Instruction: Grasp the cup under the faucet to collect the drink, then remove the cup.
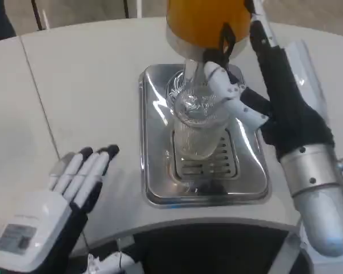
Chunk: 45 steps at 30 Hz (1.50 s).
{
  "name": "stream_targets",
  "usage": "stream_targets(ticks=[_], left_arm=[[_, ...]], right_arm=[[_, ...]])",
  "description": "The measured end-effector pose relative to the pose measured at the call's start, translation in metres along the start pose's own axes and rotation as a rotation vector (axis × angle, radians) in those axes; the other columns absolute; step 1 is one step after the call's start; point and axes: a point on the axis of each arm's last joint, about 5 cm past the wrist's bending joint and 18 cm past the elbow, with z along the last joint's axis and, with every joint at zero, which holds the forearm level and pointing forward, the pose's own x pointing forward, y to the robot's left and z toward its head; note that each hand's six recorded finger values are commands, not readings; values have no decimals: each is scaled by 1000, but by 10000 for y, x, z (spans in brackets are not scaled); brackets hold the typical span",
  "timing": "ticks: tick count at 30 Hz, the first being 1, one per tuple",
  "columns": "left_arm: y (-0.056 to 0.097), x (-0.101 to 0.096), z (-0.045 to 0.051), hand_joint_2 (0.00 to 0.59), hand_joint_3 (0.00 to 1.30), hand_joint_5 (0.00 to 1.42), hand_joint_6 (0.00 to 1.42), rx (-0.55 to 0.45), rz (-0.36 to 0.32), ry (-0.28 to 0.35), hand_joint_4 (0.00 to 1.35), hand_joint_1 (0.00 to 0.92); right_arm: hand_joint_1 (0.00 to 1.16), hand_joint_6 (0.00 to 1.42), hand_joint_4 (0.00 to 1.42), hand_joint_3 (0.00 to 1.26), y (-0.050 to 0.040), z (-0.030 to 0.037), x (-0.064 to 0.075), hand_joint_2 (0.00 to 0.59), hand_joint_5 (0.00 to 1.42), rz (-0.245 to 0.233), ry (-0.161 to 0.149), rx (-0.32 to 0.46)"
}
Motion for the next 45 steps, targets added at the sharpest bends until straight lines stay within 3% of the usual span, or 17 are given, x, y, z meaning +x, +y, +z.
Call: stream_targets(ticks=[20, 26, 39, 45], left_arm=[[-36, -65, 7, 130, 0, 0, 0, 21, 15, 4, 0, 0], [-43, -89, 8, 123, 0, 0, 0, 19, 8, 10, 0, 0], [-57, -116, 15, 113, 0, 0, 0, 15, 4, 23, 0, 0], [-61, -121, 18, 108, 0, 0, 0, 15, 2, 29, 0, 0]], right_arm=[[433, 32, 0, 0, 215, 85, -6, 488, 0, 66, -28, 77], [432, 31, 0, 0, 248, 65, -49, 488, 0, 79, -13, 82], [421, 31, 0, 0, 247, 53, -30, 494, 0, 103, -28, 42], [309, 31, 0, 0, 213, 117, 56, 472, 0, 178, -27, -24]])
